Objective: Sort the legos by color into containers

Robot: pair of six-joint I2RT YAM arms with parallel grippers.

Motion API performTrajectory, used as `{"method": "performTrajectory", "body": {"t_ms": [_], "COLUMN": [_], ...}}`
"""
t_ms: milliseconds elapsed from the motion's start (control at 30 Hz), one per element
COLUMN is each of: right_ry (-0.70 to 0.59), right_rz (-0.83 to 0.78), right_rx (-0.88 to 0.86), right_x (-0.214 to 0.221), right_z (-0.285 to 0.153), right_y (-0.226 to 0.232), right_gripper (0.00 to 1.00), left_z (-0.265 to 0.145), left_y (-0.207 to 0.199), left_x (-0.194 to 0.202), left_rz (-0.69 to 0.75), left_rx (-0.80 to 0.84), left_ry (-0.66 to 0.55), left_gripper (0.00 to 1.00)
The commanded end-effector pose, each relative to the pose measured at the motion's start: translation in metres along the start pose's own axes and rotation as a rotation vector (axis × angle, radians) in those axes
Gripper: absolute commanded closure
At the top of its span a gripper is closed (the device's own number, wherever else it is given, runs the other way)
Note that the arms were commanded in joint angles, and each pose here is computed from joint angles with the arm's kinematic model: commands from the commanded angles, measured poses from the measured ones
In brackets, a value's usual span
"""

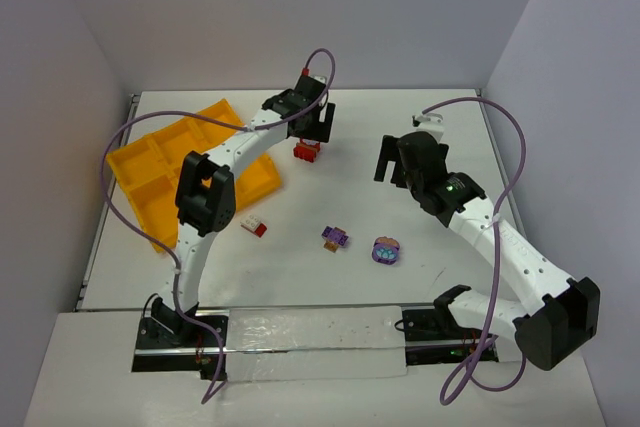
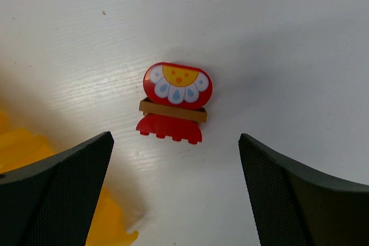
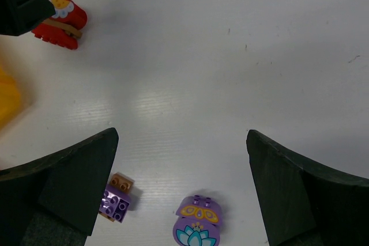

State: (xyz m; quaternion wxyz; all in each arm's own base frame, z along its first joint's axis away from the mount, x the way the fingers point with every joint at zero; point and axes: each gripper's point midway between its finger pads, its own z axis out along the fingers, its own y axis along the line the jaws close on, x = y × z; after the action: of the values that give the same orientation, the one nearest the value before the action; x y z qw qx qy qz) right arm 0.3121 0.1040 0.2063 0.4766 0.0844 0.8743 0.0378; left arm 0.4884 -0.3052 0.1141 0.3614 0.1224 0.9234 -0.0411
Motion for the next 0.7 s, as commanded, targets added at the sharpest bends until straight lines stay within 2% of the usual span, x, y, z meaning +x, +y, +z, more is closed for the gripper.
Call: {"method": "performTrajectory", "body": {"t_ms": [0, 300, 667], "right_ry": [-0.028, -0.019, -0.017], "right_rz": [0.009, 0.007, 0.019], "right_rx": [0.033, 0.047, 0.032], "right_x": [-0.007, -0.009, -0.011], "right_z": [-0.002, 0.000, -0.002], "right_y": [-0.004, -0.004, 0.000], "right_gripper": [0.00, 0.00, 0.00], "left_z": [0.009, 0.036, 0.048], "left_y": [-0.008, -0.008, -0.002], "left_x": [-0.016, -0.009, 0.001], "left_rz": [0.032, 0.054, 0.090], "left_rx": [-0.006, -0.042, -0.054], "left_ry": [-0.035, -0.032, -0.020], "left_gripper": [0.01, 0.01, 0.01]}}
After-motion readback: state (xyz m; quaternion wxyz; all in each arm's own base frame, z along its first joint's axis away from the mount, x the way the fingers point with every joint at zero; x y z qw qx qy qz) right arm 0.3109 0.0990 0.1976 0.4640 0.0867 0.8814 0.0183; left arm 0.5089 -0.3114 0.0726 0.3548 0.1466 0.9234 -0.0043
